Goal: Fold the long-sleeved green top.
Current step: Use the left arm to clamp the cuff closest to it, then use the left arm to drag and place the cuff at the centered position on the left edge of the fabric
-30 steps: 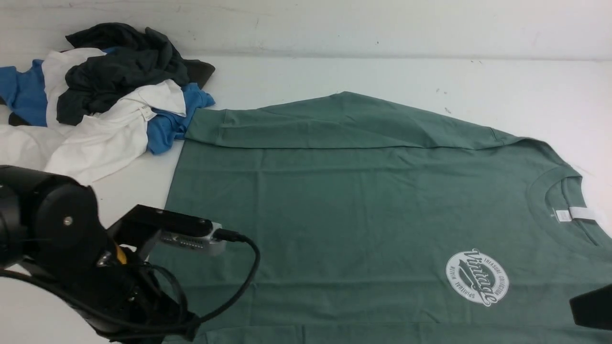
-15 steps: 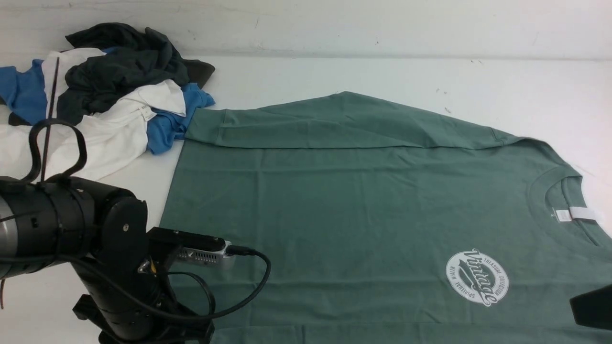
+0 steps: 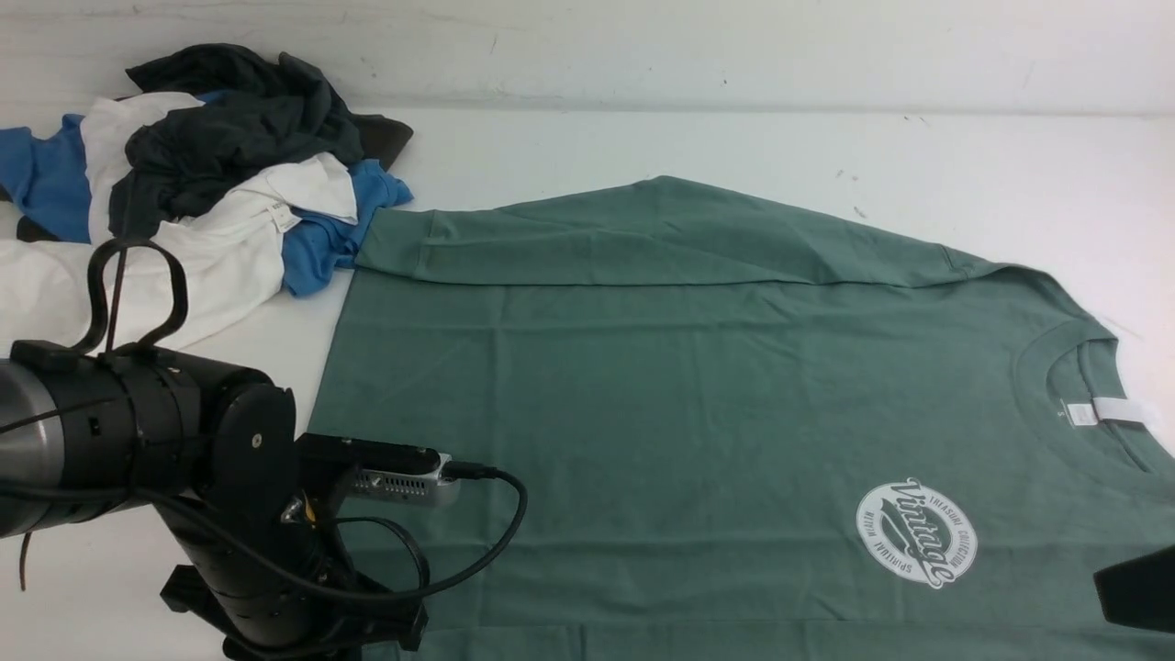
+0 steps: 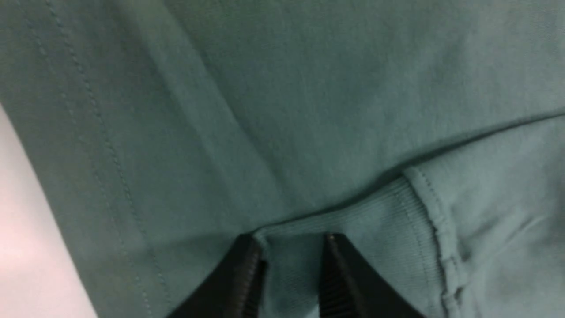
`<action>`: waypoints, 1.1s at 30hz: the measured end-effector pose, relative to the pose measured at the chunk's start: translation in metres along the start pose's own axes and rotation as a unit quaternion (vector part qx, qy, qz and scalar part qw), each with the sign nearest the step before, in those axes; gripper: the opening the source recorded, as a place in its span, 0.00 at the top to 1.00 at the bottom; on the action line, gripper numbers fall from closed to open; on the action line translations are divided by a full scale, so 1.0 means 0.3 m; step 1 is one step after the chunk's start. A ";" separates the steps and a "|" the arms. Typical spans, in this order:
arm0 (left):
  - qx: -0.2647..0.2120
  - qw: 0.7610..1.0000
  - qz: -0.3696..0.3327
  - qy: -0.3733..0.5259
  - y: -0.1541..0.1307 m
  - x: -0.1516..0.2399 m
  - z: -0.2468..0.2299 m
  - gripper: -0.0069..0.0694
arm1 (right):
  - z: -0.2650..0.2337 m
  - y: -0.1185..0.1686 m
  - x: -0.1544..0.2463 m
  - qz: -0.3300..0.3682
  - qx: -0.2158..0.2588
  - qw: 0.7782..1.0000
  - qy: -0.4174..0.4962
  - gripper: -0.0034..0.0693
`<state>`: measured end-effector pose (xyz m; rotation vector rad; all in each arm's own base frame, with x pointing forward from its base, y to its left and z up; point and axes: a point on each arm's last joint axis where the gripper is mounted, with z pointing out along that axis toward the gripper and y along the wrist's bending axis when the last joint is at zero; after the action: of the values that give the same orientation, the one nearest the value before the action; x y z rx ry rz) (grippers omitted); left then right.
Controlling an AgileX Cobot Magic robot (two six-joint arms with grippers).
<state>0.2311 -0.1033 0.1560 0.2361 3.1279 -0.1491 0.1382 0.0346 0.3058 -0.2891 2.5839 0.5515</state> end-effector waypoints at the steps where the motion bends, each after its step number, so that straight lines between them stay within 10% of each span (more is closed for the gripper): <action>1: -0.001 1.000 0.000 0.002 0.000 0.000 0.002 0.73 | 0.000 0.000 0.000 0.000 0.000 1.000 0.000 0.97; 7: -0.001 1.000 0.009 0.007 -0.001 0.000 -0.005 0.90 | 0.000 0.000 0.000 0.000 0.000 1.000 0.000 0.97; 33: -0.019 0.956 0.105 -0.271 -0.076 -0.346 -0.655 0.90 | 0.000 -0.003 -0.009 0.000 0.004 1.000 -0.014 0.97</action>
<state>0.3316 -0.1227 0.3546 0.4405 2.5383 -0.1256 0.1406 0.0342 0.3068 -0.2763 2.5585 0.5404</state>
